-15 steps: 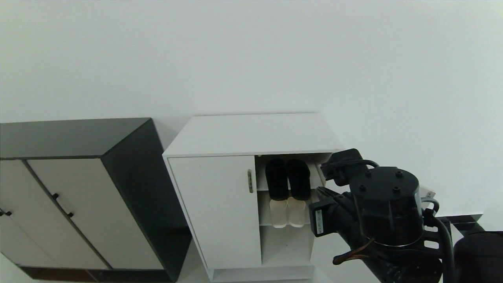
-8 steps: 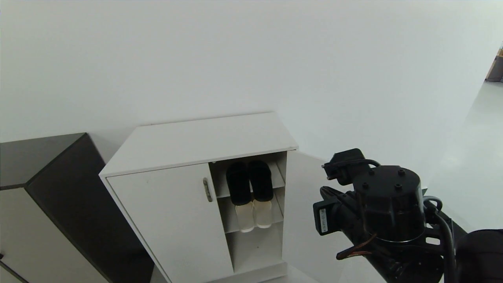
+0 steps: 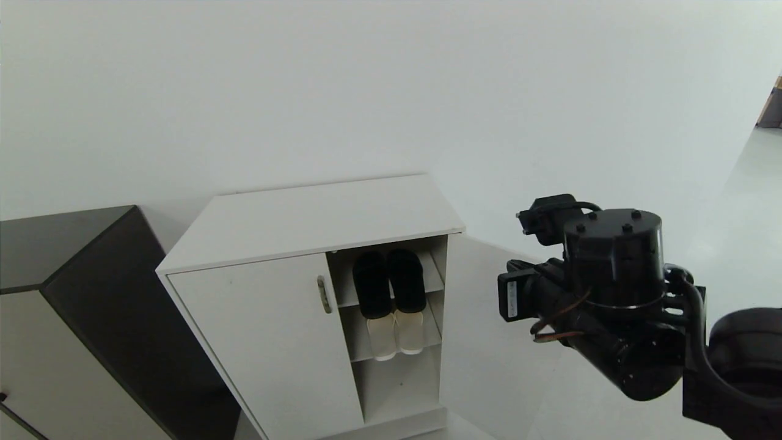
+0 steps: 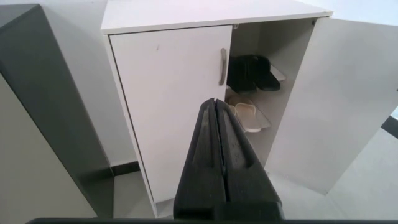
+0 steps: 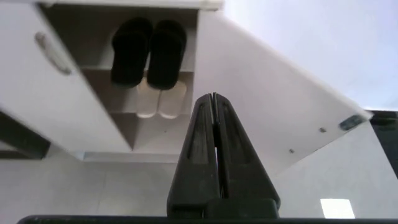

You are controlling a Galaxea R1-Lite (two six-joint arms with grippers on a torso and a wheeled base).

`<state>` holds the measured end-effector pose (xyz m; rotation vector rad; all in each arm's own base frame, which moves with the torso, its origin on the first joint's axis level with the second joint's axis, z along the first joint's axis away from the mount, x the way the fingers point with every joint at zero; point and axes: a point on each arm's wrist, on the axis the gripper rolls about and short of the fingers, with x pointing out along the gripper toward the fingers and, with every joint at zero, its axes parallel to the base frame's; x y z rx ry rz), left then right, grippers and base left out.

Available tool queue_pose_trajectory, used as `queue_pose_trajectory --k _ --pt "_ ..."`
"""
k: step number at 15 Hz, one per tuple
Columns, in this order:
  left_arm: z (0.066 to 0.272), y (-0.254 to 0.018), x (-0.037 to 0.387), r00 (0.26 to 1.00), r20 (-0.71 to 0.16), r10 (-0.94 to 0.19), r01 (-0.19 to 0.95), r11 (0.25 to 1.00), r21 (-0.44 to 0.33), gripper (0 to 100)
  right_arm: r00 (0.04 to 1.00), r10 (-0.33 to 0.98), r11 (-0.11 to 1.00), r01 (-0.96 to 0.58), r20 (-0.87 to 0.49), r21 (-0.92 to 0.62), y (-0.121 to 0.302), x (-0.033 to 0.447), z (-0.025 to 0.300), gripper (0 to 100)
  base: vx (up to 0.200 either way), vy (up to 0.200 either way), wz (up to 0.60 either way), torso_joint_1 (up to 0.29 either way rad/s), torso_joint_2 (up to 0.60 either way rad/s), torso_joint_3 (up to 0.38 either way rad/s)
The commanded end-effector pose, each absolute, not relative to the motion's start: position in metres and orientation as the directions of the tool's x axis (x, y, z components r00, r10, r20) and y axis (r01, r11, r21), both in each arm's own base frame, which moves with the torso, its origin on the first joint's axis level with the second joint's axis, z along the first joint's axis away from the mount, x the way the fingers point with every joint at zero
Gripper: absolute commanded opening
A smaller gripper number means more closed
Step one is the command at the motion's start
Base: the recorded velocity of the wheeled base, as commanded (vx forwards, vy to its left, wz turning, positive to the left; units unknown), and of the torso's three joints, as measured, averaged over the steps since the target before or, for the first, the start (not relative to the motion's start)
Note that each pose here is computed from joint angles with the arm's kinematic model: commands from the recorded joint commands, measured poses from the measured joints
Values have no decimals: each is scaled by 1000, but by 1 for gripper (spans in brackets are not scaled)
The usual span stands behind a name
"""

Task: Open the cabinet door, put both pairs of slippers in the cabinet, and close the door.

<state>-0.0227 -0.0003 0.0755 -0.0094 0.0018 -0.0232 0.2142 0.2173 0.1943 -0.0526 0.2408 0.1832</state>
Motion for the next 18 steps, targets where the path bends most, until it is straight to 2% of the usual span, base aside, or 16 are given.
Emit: queue_pose_trajectory --k 1,7,12,15,18 --pt "76 0 -23 1000 -2 -25 25 1000 -9 0 963 114 993 -113 -245 19 212 237 214 0 0 0 0 0 0 0" --pt "76 0 -23 1000 -2 -25 25 1000 -8 0 961 0 1000 6 -275 20 197 278 214 0 -200 0 0 2 5 0" --pt "76 0 -23 1000 0 -25 25 1000 -8 0 964 2 997 19 -266 73 178 319 206 0 0 0 0 0 0 0" --pt "76 0 -23 1000 -2 -25 25 1000 -8 0 962 -49 995 71 -270 73 168 346 198 0 0 0 0 0 0 0" --pt "76 0 -23 1000 -2 -25 25 1000 -8 0 958 -70 992 97 -277 83 160 383 180 0 0 0 0 0 0 0"
